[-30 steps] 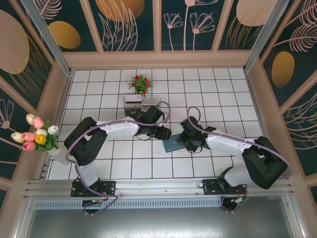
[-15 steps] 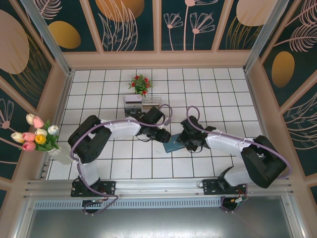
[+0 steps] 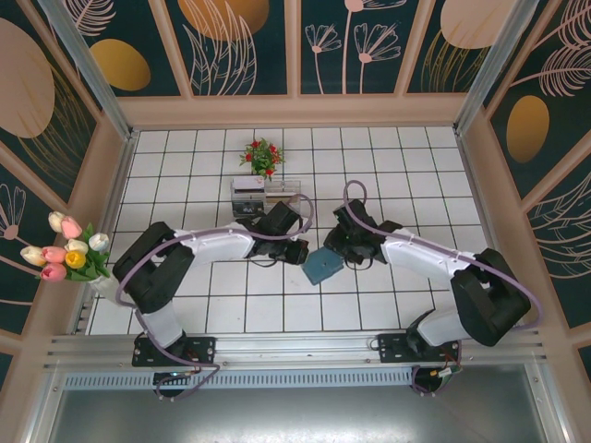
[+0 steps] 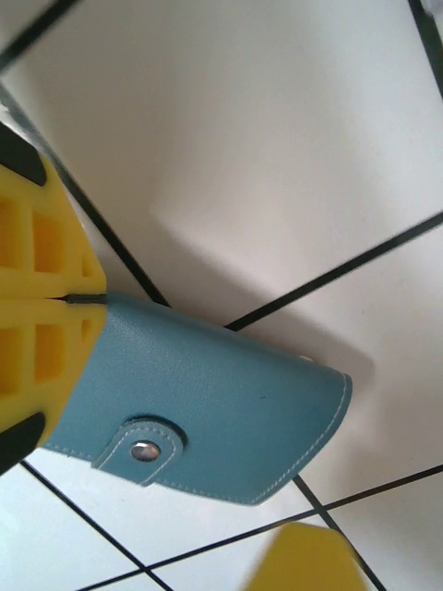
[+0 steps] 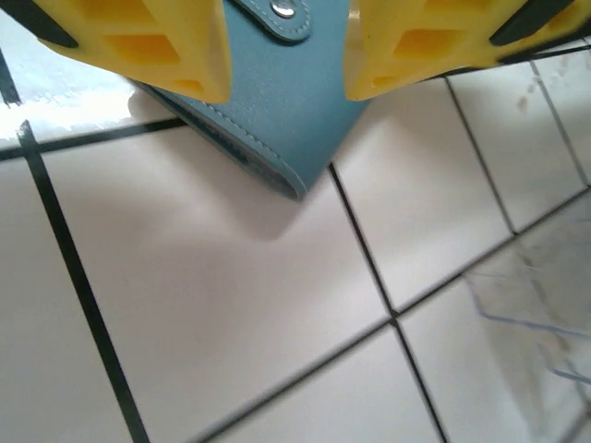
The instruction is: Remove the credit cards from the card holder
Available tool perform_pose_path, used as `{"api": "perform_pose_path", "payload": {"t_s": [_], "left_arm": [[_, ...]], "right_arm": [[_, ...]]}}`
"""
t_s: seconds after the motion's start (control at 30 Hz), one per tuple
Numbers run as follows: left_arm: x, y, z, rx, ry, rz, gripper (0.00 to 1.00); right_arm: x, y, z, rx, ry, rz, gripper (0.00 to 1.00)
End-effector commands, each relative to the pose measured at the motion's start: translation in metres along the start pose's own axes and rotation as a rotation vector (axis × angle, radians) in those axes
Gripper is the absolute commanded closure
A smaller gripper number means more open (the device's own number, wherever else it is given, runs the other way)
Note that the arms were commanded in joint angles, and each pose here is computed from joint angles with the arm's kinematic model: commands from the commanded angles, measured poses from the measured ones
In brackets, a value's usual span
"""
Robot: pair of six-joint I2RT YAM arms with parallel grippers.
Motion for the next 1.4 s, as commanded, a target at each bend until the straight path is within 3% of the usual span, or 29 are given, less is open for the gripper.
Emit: {"api": "perform_pose_path", "payload": {"t_s": [0.0,0.2,0.37,0.53,0.8,1.13,1.37], "left_arm": [[0.001,0.019,0.008,-0.077,0.114,-0.093,1.00],[0.024,0.036,0.023,-0.141,0.344,-0.142,0.98],[0.040,0.031,0.019,-0.059,0.395,-0.084,0.77],[0.039,0.027,0.011,-0.012,0.313,-0.035,0.62],[0.038,0.021,0.018,-0.092,0.252,0.008,0.60],[0.036,0.027,0.024,-0.133,0.286,-0.017,0.59],[0.038,0.030,0.026,-0.030,0.379,-0.044,0.58]], "right_arm": [[-0.006,0.011,0.011,-0.038,0.035,-0.019,0.61],[0.006,0.006,0.011,-0.088,-0.006,0.050,0.62],[0.016,-0.009,0.010,-0.120,-0.002,0.126,0.66],[0.023,-0.028,0.015,-0.115,0.014,0.198,0.66],[0.027,-0.043,0.017,-0.089,0.034,0.228,0.73],[0.024,-0.063,0.035,-0.099,0.106,0.261,0.77],[0.014,-0.050,0.041,-0.036,0.187,0.192,0.73]]}}
Point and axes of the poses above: each hand's point on the last joint's axis, 136 mm out from that joint toward the fingers, its own y axis back along the fingers, its own z axis along the line the jaws close on, x = y × z, the point moved 6 cm from there along y, back along the fingers, and after that the axes turned 6 degrees about -y, right-handed, at the moved point
